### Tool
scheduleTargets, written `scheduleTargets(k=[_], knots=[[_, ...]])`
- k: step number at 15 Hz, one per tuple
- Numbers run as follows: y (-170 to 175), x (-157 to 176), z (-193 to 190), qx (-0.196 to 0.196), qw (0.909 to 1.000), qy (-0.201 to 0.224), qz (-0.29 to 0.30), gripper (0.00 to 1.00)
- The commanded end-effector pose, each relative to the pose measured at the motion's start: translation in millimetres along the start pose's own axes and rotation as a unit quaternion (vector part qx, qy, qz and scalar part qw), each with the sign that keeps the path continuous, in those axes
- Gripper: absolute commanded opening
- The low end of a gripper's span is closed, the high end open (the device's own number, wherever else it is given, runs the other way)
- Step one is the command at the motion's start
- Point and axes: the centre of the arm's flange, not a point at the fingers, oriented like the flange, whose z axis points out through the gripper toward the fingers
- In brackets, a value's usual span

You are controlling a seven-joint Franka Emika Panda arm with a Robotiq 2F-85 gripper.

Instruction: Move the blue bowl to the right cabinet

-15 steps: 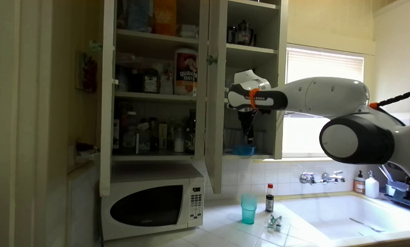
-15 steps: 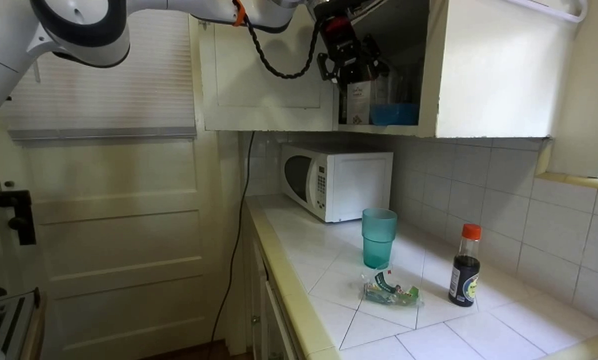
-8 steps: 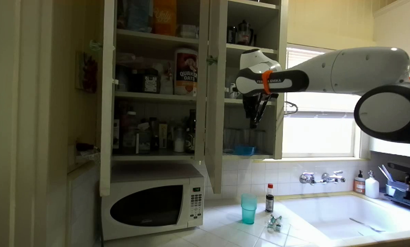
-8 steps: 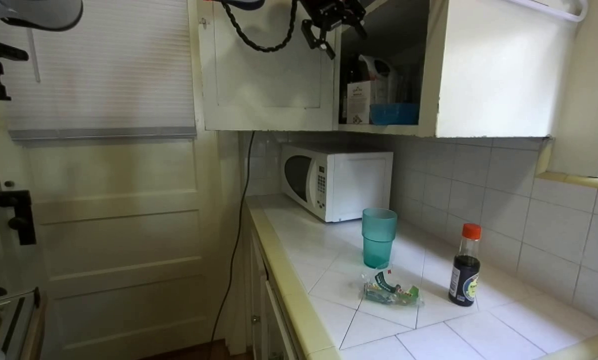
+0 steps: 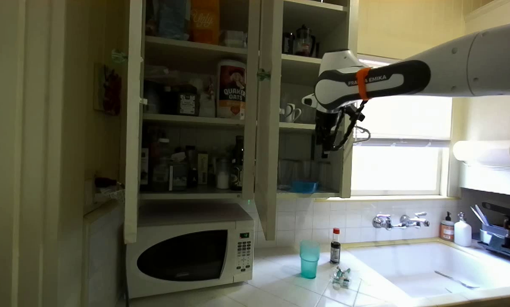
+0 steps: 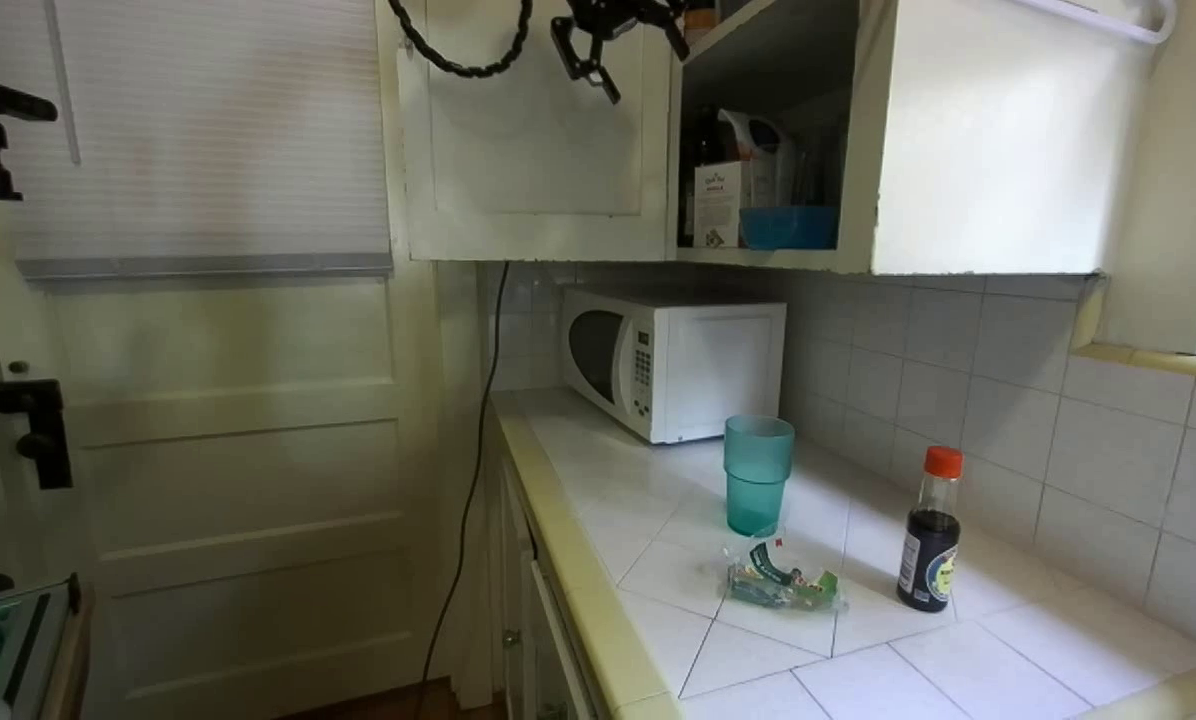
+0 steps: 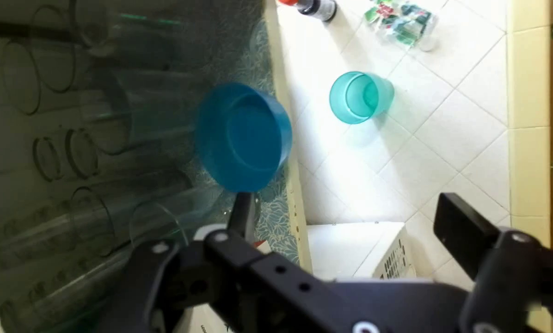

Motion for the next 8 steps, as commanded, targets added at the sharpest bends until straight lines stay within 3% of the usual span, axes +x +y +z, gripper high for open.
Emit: scheduleTargets(k=[1, 4, 8], knots=[[-73, -45, -1, 0.042, 0.995, -0.003, 0.09, 1.0], [-109, -68, -1, 0.08, 0.9835, -0.037, 0.158, 1.0], [-170, -96, 4, 0.138, 0.9558, -0.084, 0.245, 1.0]])
